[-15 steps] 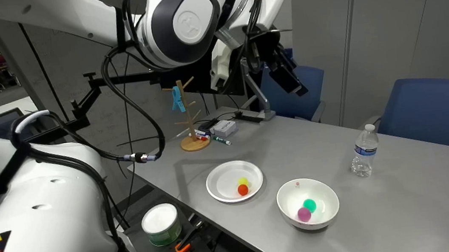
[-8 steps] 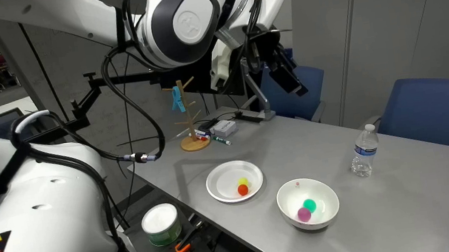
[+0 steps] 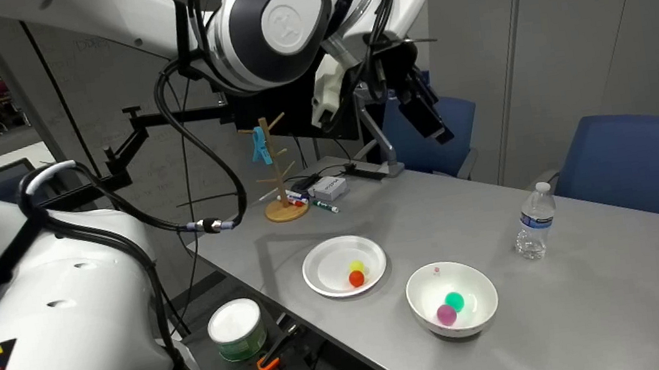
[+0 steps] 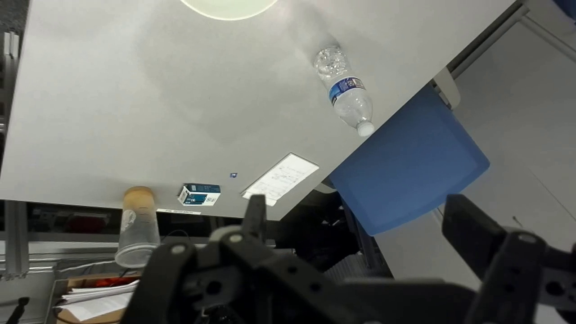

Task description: Take the yellow and orange bowls on the plate and put them in the bowl

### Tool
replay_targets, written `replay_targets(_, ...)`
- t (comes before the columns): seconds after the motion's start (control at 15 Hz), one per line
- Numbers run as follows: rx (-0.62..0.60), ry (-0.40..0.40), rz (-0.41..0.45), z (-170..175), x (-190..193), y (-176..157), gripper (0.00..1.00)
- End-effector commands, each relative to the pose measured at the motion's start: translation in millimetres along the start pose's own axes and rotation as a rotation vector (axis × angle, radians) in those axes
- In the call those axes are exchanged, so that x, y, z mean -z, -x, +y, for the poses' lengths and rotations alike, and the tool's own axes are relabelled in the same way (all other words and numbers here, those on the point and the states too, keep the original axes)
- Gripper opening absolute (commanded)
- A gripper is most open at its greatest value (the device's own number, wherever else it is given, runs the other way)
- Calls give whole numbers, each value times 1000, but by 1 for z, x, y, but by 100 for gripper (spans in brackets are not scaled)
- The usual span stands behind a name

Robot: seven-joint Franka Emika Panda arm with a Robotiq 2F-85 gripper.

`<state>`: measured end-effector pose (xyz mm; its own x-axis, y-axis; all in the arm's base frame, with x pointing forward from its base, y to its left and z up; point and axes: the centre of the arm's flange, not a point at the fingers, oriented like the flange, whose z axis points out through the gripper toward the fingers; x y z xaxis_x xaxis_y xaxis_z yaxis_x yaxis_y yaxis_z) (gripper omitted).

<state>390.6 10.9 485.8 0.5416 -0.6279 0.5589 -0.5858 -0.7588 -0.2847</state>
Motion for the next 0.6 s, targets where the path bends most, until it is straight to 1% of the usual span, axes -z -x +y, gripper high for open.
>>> replay_targets(0.0, 16, 17, -81, -27, -8, -22, 100)
replay_targets(0.13, 36, 28, -128, -42, -15, -27, 100)
replay_targets(0.27, 67, 31, -194, -58, -24, -26, 100)
replay_targets(0.4, 70, 51, -282, -70, -34, -23, 100)
replay_targets(0.47, 57, 48, -196, -51, -25, -9, 100)
replay_targets(0.53, 63, 54, -227, -57, -30, -8, 100)
